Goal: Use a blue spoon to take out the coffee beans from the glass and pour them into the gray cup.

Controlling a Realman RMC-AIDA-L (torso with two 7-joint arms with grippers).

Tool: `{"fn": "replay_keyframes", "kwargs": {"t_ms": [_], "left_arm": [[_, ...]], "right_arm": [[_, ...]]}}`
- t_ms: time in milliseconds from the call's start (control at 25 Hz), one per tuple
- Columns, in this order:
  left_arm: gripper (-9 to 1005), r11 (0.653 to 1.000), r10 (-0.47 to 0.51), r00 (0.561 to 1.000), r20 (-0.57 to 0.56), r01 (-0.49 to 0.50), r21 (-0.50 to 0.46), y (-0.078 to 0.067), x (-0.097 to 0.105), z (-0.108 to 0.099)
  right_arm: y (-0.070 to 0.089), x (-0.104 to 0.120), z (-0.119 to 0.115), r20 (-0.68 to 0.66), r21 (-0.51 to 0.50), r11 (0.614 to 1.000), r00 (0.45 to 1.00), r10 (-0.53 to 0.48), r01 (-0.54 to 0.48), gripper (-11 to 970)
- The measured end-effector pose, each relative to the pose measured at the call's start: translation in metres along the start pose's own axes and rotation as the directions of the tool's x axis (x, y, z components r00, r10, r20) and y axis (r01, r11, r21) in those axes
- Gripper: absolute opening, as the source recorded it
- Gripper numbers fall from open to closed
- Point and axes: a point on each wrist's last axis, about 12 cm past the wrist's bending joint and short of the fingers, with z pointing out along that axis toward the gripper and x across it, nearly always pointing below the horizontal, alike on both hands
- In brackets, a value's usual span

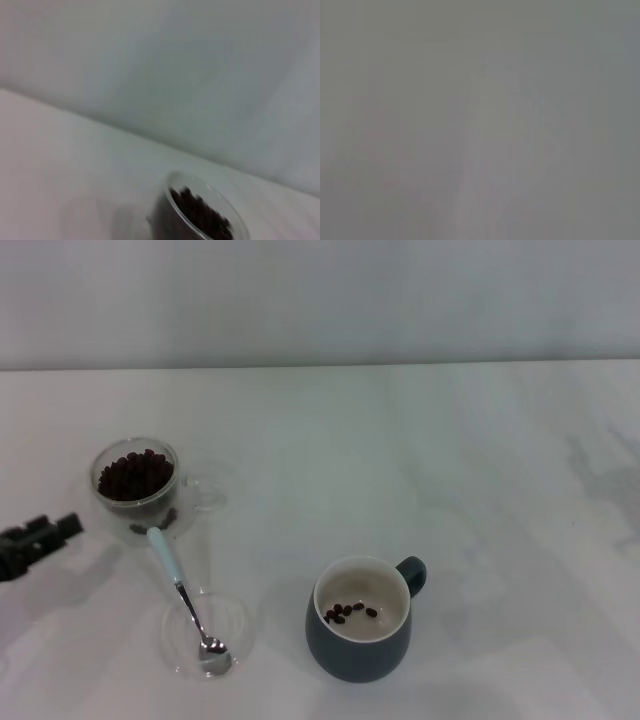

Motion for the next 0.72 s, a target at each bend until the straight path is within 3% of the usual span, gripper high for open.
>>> {"fn": "replay_keyframes", "kwargs": {"t_ms": [320, 720], "left_arm": [[604, 0.995, 0.098, 0.971, 0.219, -0.089, -0.049, 0.008, -0.021, -0.022], [603, 0.949, 0.259, 0.851, 0.458, -0.135, -0.286, 0.031, -0.043, -0.067]], "right_arm": [[-0.022, -0.004, 0.002, 0.021, 0.129, 0.99, 0.998, -0.055, 0.052, 604], [-0.066, -0.01, 0.026, -0.001, 0.31, 0.941, 0.989, -0.145, 0.138, 604]]}}
